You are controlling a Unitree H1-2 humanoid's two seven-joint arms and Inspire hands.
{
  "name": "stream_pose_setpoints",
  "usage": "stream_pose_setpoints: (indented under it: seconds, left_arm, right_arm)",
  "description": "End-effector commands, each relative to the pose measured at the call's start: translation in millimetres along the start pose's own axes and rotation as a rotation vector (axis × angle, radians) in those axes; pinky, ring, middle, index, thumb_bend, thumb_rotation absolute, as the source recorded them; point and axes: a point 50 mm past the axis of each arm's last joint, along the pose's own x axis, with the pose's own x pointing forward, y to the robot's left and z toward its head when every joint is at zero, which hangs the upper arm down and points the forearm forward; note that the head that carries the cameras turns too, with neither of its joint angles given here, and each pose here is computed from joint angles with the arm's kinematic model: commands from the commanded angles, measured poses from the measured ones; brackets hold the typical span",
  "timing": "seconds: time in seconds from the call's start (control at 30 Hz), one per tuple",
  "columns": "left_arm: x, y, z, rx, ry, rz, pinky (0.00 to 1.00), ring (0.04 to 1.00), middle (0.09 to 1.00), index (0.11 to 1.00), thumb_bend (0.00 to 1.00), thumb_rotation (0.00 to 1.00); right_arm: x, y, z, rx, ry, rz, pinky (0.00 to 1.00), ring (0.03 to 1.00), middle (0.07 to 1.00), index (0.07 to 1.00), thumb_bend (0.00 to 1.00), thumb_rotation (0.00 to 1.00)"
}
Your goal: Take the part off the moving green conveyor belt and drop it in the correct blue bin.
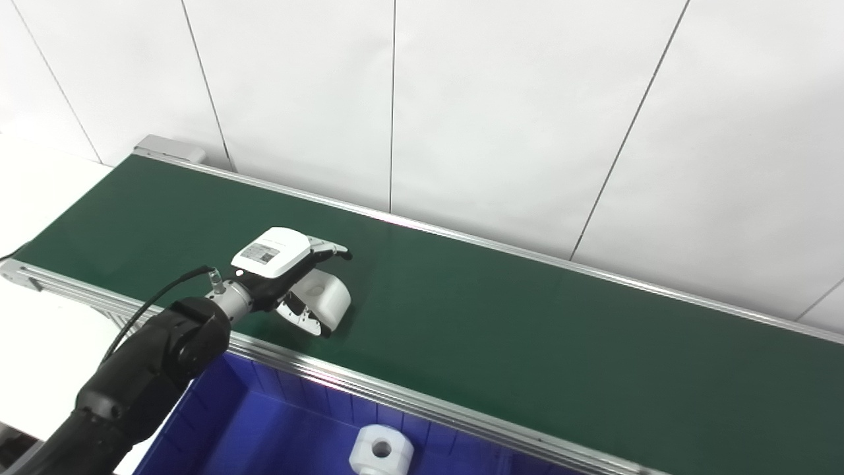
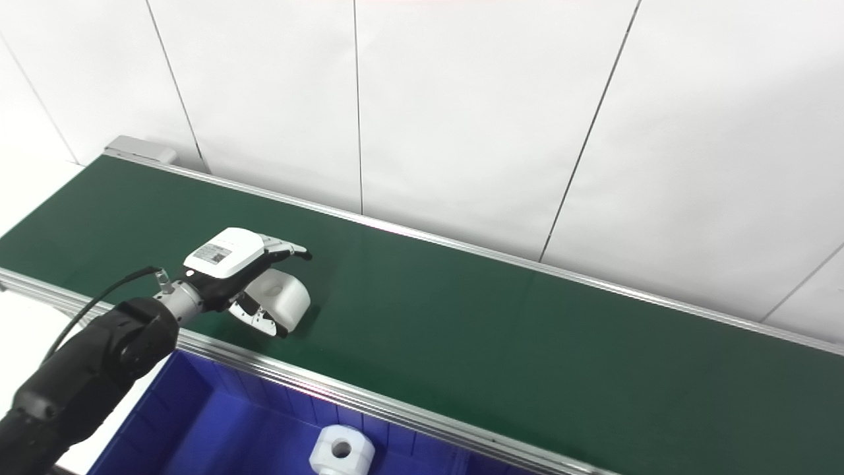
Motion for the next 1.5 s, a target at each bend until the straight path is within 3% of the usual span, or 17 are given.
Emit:
stream_pose_setpoints:
  seconds: [0.0,0.27,0.33,0.4,0.43,0.47,0.53,0.63,1.07,1.27,1.47]
  left_arm:
    - [8,26,-9,0.063,-0.02,0.058,0.83,0.838,0.83,0.816,0.95,0.32]
    - [20,23,-8,0.094,-0.011,-0.043,0.86,0.854,0.831,0.806,0.93,0.29]
    - [22,23,-7,0.106,-0.014,-0.046,0.85,0.835,0.794,0.755,0.94,0.28]
    - [24,24,-6,0.109,-0.016,-0.036,0.83,0.806,0.747,0.687,0.89,0.2]
    - [25,25,-5,0.109,-0.024,-0.02,0.79,0.772,0.703,0.627,0.85,0.14]
    - [25,24,-4,0.096,-0.038,0.003,0.79,0.772,0.703,0.627,0.85,0.14]
    - [24,25,-1,0.067,-0.08,0.055,0.73,0.717,0.638,0.514,0.59,0.07]
    - [22,27,3,0.031,-0.114,0.09,0.72,0.691,0.617,0.485,0.52,0.05]
    - [7,40,19,-0.048,-0.173,0.142,0.71,0.694,0.62,0.484,0.51,0.05]
    - [-23,46,34,-0.065,-0.199,0.138,0.7,0.693,0.613,0.483,0.51,0.05]
    - [-58,45,51,-0.094,-0.238,0.081,0.69,0.679,0.607,0.482,0.52,0.05]
  right_arm:
    - [1,1,11,0.009,-0.058,-0.006,0.82,0.86,0.975,1.0,0.53,1.0]
    - [0,3,13,0.015,-0.067,-0.011,0.8,0.848,0.966,0.995,0.59,1.0]
    - [0,3,13,0.013,-0.066,-0.01,0.8,0.848,0.966,0.995,0.59,1.0]
    - [-1,3,14,0.012,-0.067,-0.009,0.8,0.846,0.965,0.992,0.59,1.0]
    - [-1,3,14,0.013,-0.066,-0.01,0.79,0.846,0.965,0.992,0.6,1.0]
    - [-1,3,14,0.017,-0.065,-0.009,0.79,0.846,0.965,0.992,0.6,1.0]
    - [-1,3,14,0.018,-0.062,-0.008,0.8,0.848,0.967,0.997,0.59,1.0]
    - [-2,4,15,0.015,-0.057,-0.008,0.8,0.843,0.962,0.995,0.59,1.0]
    - [-3,4,20,0.009,-0.055,-0.012,0.79,0.831,0.955,0.997,0.58,1.0]
    - [-5,2,30,0.008,-0.054,-0.011,0.78,0.835,0.963,0.995,0.62,1.0]
    - [-7,-5,50,0.016,-0.064,-0.013,0.78,0.839,0.964,0.996,0.67,1.0]
